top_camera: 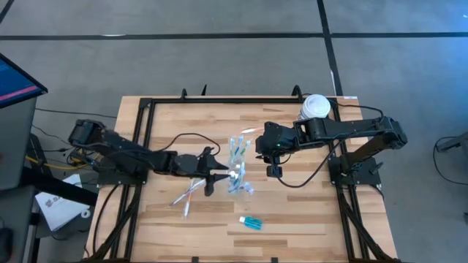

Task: Pick & Place toothbrushing station
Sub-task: Put the violet toothbrush into the transparent organizer

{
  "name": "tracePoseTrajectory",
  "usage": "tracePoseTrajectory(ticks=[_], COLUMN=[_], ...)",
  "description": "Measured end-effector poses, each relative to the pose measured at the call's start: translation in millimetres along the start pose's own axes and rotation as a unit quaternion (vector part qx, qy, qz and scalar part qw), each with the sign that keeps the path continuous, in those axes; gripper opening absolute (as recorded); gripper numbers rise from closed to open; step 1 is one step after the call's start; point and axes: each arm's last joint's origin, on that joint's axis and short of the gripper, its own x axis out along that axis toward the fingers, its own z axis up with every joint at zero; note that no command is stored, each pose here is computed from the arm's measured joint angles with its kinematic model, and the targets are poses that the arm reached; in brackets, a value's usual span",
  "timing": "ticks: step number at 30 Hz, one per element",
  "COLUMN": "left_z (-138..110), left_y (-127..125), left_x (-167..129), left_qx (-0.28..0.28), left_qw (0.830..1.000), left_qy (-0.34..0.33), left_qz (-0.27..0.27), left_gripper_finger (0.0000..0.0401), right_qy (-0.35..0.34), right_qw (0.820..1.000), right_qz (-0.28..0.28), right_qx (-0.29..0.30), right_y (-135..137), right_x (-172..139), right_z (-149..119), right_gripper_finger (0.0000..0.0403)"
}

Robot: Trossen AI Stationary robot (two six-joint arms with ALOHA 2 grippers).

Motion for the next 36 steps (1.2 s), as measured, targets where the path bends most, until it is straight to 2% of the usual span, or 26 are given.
tracePoseTrajectory(ticks=[7,12,20,28,36], left_z=[0.5,-6.0,-26.4,-32.9,-44.1], left_y=[-4.5,-3.0,-1.5,-9.8,-15.0], left_x=[-21.6,-32.1,-44.0,-49.3,-58.1], left_qx=[-0.018,-0.062,-0.149,-0.160,-0.217], left_qw=[0.999,0.993,0.964,0.956,0.924], left_qy=[0.051,0.103,0.213,0.243,0.312], left_qz=[-0.003,0.013,0.052,0.040,0.044], left_gripper_finger=[0.0131,0.0131,0.0131,0.0131,0.0131], right_qy=[0.000,0.000,0.000,0.000,0.000], right_qw=[1.000,1.000,1.000,1.000,1.000], right_qz=[0.000,0.000,0.000,0.000,0.000], right_qx=[0.000,0.000,0.000,0.000,0.000], right_y=[0.0,0.0,0.0,0.0,-0.1], right_x=[0.0,0.0,0.0,0.0,0.0], right_z=[0.0,0.0,0.0,0.0,0.0], right_gripper_finger=[0.0087,0.0087,0.0087,0.0087,0.0087])
